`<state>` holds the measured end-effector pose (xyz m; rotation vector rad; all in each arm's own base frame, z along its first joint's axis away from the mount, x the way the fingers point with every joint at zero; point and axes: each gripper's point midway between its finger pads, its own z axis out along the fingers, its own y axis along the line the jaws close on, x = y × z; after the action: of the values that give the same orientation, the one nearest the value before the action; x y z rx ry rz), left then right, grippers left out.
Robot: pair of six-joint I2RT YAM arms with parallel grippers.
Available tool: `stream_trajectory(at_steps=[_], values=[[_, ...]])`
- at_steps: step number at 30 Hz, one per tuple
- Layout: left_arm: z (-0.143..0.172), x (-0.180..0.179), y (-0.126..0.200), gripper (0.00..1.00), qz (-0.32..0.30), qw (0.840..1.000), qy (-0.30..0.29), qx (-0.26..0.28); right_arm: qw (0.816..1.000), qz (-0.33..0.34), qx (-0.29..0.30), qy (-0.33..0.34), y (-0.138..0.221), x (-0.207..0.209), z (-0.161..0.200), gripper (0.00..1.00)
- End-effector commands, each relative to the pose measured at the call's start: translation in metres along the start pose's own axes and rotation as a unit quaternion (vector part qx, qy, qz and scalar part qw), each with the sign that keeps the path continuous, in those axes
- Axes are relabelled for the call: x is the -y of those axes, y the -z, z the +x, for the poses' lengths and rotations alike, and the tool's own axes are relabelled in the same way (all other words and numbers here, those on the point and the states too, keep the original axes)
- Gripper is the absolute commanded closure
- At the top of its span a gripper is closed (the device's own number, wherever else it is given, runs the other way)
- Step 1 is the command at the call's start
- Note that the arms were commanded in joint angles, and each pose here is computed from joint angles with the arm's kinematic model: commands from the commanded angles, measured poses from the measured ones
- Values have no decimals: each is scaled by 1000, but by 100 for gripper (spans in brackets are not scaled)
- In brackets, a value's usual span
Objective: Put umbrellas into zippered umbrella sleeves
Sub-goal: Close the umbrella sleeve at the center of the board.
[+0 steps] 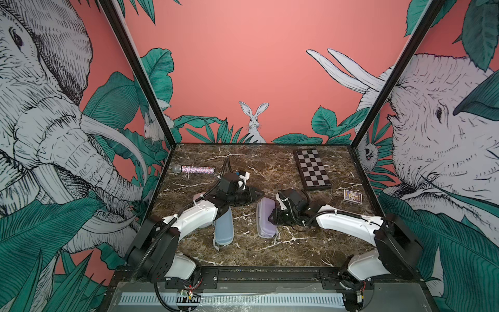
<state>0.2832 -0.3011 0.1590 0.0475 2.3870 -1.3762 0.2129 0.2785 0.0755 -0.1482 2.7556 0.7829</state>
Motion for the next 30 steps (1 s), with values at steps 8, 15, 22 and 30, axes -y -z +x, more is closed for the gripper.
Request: stream_trajectory(at_steps=[8,15,22,30], values=[[26,4,-36,69,-3,997,-39,-66,998,49,10,-23,-11,18,0,55],[57,-52,-13,73,-92,990,-48,-94,998,54,18,-16,-7,20,-1,35],[62,-63,2,72,-91,992,-18,-87,998,59,-18,-2,-37,13,6,36],[66,-87,21,36,-110,990,19,-87,993,86,-57,57,-43,20,12,40]])
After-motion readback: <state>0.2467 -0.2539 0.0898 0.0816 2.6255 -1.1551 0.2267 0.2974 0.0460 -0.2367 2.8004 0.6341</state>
